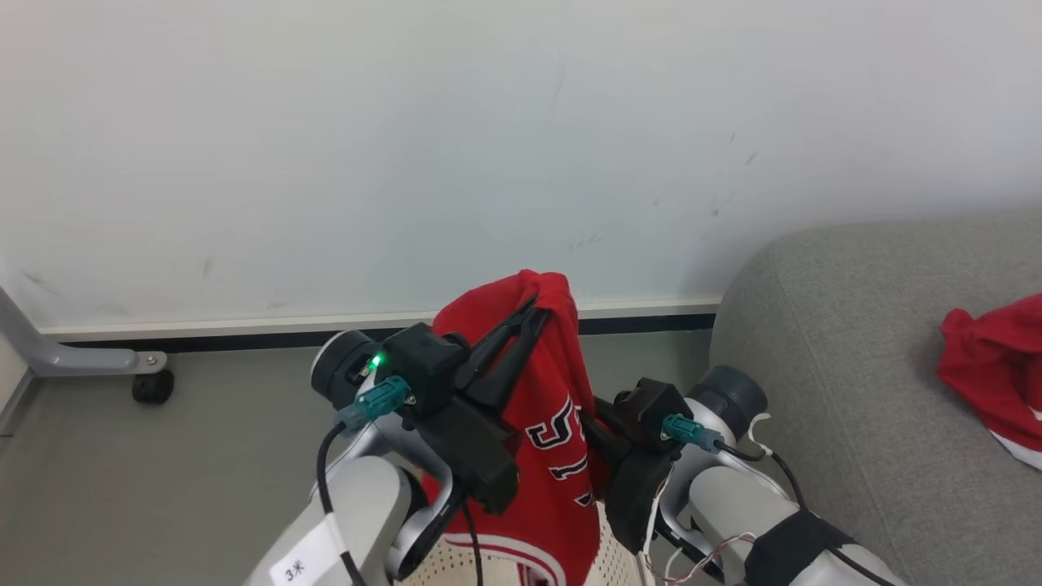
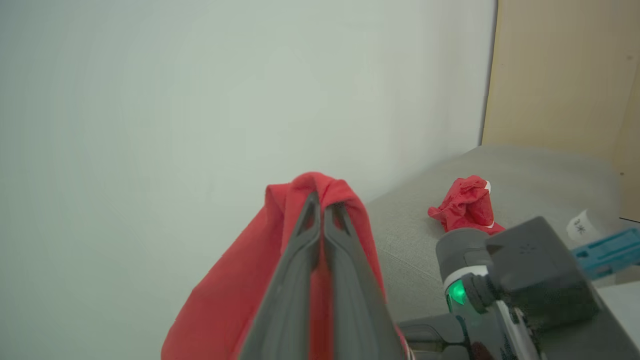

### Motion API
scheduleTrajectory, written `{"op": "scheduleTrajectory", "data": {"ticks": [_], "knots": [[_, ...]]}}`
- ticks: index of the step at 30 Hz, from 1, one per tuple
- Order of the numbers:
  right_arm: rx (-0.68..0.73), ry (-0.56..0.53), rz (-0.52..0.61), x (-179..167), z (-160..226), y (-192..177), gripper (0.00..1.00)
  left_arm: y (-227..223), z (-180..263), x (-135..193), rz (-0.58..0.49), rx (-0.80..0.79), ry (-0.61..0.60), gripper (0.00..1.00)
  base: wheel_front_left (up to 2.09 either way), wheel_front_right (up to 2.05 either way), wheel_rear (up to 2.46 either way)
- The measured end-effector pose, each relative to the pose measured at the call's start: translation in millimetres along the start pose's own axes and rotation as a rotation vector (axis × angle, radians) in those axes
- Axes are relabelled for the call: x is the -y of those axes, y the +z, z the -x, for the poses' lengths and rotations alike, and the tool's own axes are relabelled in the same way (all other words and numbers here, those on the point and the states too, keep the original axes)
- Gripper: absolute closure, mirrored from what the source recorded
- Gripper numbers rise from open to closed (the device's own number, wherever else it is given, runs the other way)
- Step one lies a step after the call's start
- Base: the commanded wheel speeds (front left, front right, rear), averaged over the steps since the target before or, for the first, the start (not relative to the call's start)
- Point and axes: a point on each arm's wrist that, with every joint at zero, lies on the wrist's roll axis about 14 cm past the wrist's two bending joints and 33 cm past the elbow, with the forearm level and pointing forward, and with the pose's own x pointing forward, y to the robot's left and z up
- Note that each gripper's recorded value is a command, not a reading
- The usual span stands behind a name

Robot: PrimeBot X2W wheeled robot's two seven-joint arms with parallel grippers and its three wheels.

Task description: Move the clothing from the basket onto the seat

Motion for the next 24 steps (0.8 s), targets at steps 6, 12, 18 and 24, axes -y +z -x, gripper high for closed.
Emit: {"op": "scheduleTrajectory", "data": {"ticks": [6, 12, 18, 24], "knots": [[0.019, -0.029, -0.022, 11, 2, 7, 1.00, -19, 12, -23, 0.025, -0.051, 0.082, 0.81, 0.00, 0.00, 0.00], [0.047, -0.127, -0.018, 52, 17, 18, 1.00, -38, 16, -30, 0.074, -0.092, 0.121, 0.00, 0.00, 0.00, 0.00], [0.047, -0.254, 0.005, 101, 50, 19, 1.00, -57, 13, -20, 0.109, -0.135, 0.106, 0.00, 0.00, 0.00, 0.00], [0.056, -0.396, 0.052, 150, 99, 27, 1.00, -74, 7, 11, 0.153, -0.168, 0.032, 0.00, 0.00, 0.00, 0.00]]}}
